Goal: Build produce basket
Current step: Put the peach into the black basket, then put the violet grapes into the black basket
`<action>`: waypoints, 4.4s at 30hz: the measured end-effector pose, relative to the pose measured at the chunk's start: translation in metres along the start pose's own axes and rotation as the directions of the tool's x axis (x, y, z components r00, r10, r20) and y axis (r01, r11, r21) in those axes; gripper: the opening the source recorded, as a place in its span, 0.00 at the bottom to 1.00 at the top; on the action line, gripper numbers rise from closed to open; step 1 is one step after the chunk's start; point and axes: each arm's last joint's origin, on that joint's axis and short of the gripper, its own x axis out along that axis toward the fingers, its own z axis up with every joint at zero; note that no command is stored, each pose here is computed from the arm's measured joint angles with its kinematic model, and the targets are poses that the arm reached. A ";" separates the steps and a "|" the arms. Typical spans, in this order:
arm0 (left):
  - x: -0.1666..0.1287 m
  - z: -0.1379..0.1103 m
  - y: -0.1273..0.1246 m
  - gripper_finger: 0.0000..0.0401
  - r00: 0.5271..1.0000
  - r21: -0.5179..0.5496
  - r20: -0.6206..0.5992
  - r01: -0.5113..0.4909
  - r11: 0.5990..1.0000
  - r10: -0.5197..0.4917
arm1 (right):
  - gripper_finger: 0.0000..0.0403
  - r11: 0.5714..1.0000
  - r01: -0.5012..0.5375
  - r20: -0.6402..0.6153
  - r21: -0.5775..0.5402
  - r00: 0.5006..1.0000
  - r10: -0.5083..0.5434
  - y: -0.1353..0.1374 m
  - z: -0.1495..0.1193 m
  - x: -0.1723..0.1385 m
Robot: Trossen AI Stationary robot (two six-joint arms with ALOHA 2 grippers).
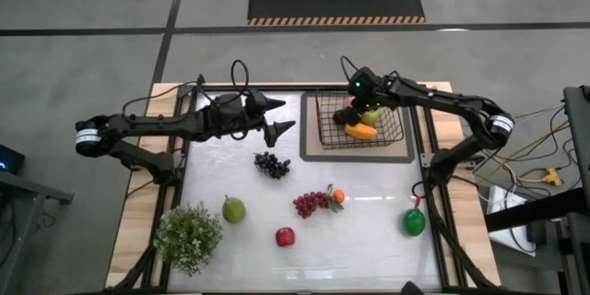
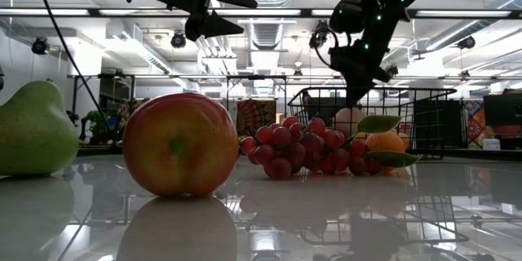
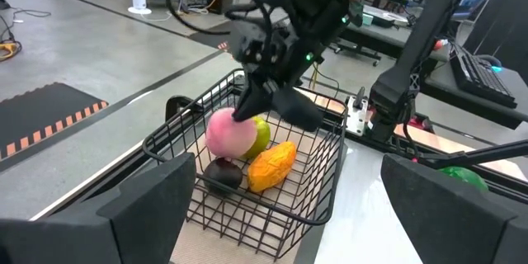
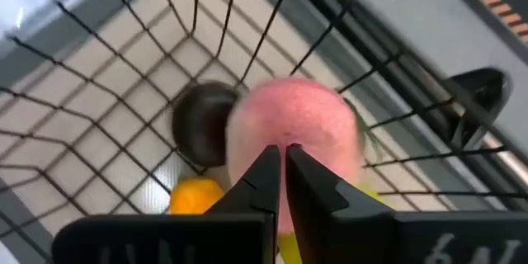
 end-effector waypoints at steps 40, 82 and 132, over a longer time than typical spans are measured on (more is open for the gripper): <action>0.000 -0.001 0.000 0.92 1.000 0.001 -0.006 -0.001 1.000 0.001 | 0.03 0.998 0.003 0.059 -0.060 0.998 0.000 0.002 0.008 0.009; -0.003 -0.020 -0.004 0.92 0.982 0.024 -0.188 -0.011 1.000 0.016 | 0.03 0.996 -0.027 0.055 -0.087 0.998 0.031 0.010 -0.018 -0.037; 0.011 -0.147 -0.067 0.64 0.640 0.491 -0.746 0.346 0.799 0.181 | 0.03 0.907 -0.235 0.250 -0.350 0.909 0.332 0.072 -0.070 -0.117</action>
